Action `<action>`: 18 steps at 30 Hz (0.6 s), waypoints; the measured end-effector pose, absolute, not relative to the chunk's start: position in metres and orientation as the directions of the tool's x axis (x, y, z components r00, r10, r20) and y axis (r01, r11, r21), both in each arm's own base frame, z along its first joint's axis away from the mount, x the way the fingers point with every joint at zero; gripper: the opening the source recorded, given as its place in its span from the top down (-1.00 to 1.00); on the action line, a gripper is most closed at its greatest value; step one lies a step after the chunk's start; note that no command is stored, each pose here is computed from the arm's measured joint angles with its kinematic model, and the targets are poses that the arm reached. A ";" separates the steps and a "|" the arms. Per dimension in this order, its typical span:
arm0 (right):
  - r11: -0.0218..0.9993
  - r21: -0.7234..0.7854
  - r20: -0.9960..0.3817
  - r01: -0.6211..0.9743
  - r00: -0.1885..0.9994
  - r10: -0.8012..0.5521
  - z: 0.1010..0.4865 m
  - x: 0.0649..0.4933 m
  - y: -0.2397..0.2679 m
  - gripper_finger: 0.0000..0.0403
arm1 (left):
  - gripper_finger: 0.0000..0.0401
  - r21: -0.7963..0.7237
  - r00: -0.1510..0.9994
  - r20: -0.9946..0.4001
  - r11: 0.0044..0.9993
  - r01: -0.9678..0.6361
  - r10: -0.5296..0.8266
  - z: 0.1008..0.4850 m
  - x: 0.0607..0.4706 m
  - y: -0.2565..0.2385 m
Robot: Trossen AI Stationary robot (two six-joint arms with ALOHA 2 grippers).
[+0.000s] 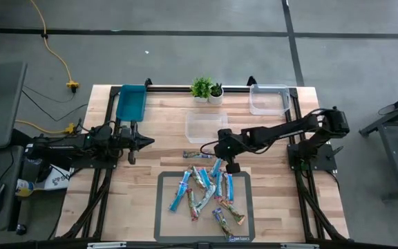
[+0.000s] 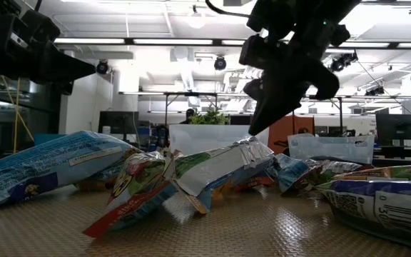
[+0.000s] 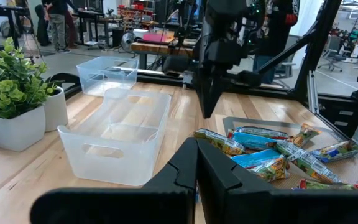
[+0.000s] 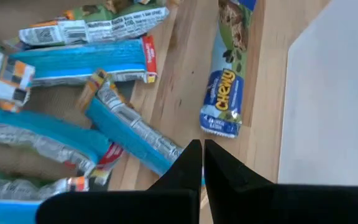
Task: Pick and place Granola Bars by type
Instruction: Put the blue granola bar in the left transparent bin
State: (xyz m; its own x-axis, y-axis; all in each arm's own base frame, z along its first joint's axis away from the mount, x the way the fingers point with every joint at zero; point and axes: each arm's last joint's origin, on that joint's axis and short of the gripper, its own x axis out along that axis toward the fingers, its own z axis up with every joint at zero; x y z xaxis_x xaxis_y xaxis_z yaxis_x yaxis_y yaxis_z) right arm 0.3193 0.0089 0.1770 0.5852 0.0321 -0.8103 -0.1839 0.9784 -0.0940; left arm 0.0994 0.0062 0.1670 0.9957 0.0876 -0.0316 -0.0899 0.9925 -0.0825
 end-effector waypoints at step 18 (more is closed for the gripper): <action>0.979 -0.127 -0.706 -0.158 0.708 0.022 0.183 0.333 0.009 0.11 | 0.99 -0.082 0.996 -0.031 0.993 -0.090 0.087 0.167 0.099 0.006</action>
State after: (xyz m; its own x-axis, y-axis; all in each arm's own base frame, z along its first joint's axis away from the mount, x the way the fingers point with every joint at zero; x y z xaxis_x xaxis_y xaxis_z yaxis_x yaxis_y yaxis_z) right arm 0.3334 0.0088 0.1832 0.7075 0.0225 -0.7063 -0.1578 0.9793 -0.1269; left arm 0.0994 0.0062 0.1670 0.9957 0.0874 -0.0314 -0.0897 0.9925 -0.0825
